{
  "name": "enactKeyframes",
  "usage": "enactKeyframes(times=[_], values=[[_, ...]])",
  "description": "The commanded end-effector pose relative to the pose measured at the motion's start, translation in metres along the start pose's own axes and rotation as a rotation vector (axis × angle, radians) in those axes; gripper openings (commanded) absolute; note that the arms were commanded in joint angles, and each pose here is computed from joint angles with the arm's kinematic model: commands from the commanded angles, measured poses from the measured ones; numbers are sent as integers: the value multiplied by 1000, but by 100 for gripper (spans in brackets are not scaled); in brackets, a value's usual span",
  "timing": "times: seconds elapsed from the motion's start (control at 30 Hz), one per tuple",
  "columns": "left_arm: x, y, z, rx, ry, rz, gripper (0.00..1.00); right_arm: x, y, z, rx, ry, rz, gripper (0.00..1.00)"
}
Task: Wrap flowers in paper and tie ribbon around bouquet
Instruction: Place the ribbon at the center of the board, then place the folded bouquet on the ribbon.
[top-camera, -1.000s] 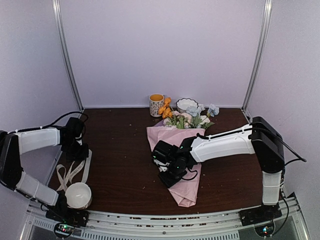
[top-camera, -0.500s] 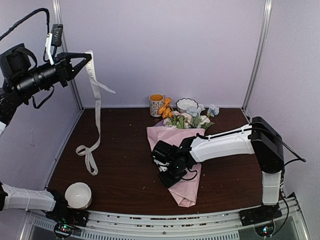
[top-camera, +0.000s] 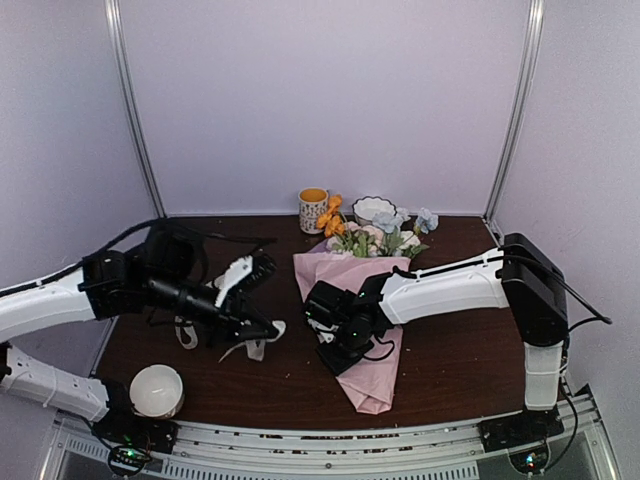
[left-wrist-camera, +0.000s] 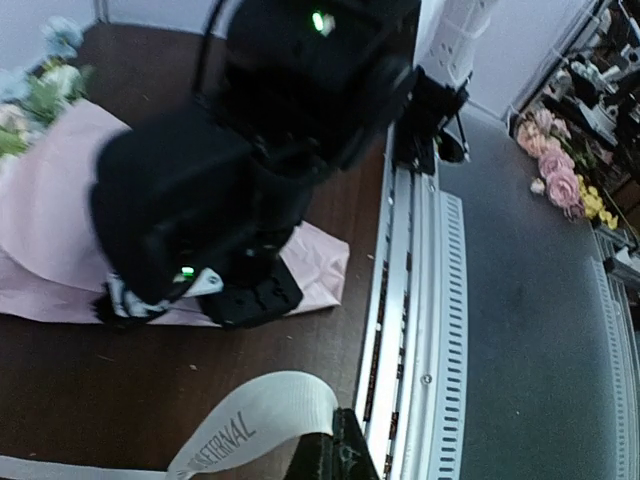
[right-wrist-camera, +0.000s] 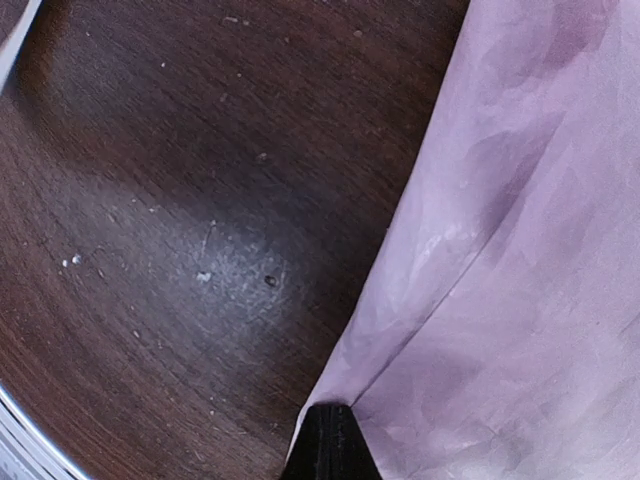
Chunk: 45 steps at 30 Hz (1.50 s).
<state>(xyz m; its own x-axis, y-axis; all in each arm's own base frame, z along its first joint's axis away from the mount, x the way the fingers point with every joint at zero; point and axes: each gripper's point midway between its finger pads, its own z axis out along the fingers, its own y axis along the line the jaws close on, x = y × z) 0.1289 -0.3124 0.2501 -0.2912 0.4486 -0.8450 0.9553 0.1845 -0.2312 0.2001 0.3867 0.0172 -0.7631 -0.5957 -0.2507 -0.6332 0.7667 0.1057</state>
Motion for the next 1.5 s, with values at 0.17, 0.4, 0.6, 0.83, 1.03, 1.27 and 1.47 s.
enactKeyframes(times=[0.17,0.4,0.6,0.83,1.03,1.27,1.47], values=[[31,-22,74,141,195,153,66,48,-27,49,89,157,25,1],[-6,52,51,-159,-60,114,86,48,-26,48,76,148,33,1],[7,182,43,-502,-149,-356,78,49,-27,50,82,143,36,1],[50,232,120,-496,-50,-653,98,50,-28,50,92,143,34,1],[61,232,162,-361,-74,-816,98,51,-28,51,94,150,26,1],[87,214,189,-253,-93,-912,98,50,-28,51,93,147,27,1],[84,211,211,-174,-111,-939,66,51,-28,51,94,149,21,1]])
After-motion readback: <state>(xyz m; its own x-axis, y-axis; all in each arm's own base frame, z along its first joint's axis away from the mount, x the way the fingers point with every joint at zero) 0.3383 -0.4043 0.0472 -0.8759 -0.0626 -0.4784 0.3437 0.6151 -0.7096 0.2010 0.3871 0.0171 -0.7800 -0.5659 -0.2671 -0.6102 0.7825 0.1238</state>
